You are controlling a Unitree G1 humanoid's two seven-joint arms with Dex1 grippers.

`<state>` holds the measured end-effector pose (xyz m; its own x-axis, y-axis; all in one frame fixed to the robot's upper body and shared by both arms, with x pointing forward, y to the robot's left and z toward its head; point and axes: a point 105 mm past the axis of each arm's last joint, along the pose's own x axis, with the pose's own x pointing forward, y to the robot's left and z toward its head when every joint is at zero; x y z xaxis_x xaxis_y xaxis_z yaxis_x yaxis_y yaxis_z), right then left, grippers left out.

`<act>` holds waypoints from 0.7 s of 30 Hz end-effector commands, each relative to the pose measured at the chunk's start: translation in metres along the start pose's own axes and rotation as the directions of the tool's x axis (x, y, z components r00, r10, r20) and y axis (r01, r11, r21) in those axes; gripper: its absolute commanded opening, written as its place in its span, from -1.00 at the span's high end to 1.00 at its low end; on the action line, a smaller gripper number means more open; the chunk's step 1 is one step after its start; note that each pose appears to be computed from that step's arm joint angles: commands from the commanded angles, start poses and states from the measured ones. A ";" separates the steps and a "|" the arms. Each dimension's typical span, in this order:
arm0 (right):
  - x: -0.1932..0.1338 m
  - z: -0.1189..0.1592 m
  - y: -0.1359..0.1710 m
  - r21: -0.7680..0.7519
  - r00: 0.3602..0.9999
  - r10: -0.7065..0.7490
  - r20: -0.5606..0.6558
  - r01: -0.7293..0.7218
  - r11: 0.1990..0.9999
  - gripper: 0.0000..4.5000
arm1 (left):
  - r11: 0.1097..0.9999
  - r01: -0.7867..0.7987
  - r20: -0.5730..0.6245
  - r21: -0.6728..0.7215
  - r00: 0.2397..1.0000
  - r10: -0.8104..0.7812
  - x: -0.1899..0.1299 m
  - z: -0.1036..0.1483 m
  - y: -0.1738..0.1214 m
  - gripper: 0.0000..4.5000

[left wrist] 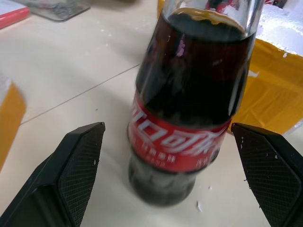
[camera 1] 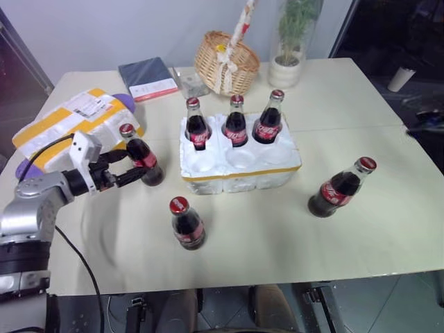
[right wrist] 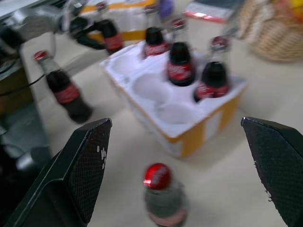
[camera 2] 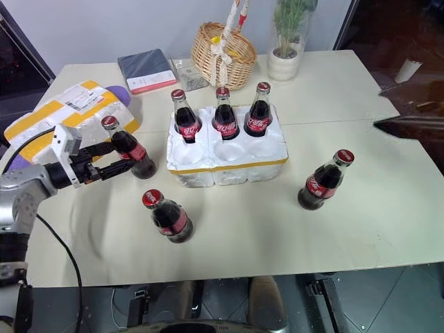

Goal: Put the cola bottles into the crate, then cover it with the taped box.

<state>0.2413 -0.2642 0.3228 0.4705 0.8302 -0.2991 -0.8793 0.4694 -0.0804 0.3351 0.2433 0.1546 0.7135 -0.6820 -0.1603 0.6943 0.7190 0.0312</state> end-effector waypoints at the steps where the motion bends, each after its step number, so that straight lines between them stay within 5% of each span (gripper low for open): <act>1: 0.004 0.014 0.013 -0.058 0.999 0.024 0.040 -0.021 0.998 -1.00 | 0.999 0.015 0.019 0.037 1.000 -0.016 0.005 0.008 0.000 -0.99; 6: 0.010 0.017 0.017 -0.059 0.997 0.035 0.069 -0.031 0.998 -1.00 | 0.998 0.043 0.023 0.038 0.999 -0.044 0.011 0.006 -0.003 -0.99; 11: 0.010 0.015 0.015 -0.053 0.996 0.018 0.083 -0.014 0.999 -1.00 | 0.998 0.045 0.027 0.032 0.999 -0.046 0.010 0.009 -0.002 -0.24; 16: 0.009 0.012 0.014 -0.048 0.996 0.004 0.084 0.000 0.999 -1.00 | 0.996 0.082 0.025 0.024 0.996 -0.083 0.006 0.020 -0.004 -0.24; 21: 0.007 0.008 0.014 -0.030 0.996 -0.013 0.084 0.015 0.999 -1.00 | 0.964 0.264 0.098 0.017 0.959 -0.265 0.000 0.083 -0.022 -0.24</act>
<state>0.2404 -0.2509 0.3172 0.4805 0.8419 -0.2456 -0.8747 0.4804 -0.0642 0.3356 0.2297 0.1655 0.6152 -0.7668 -0.1832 0.7745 0.6312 -0.0413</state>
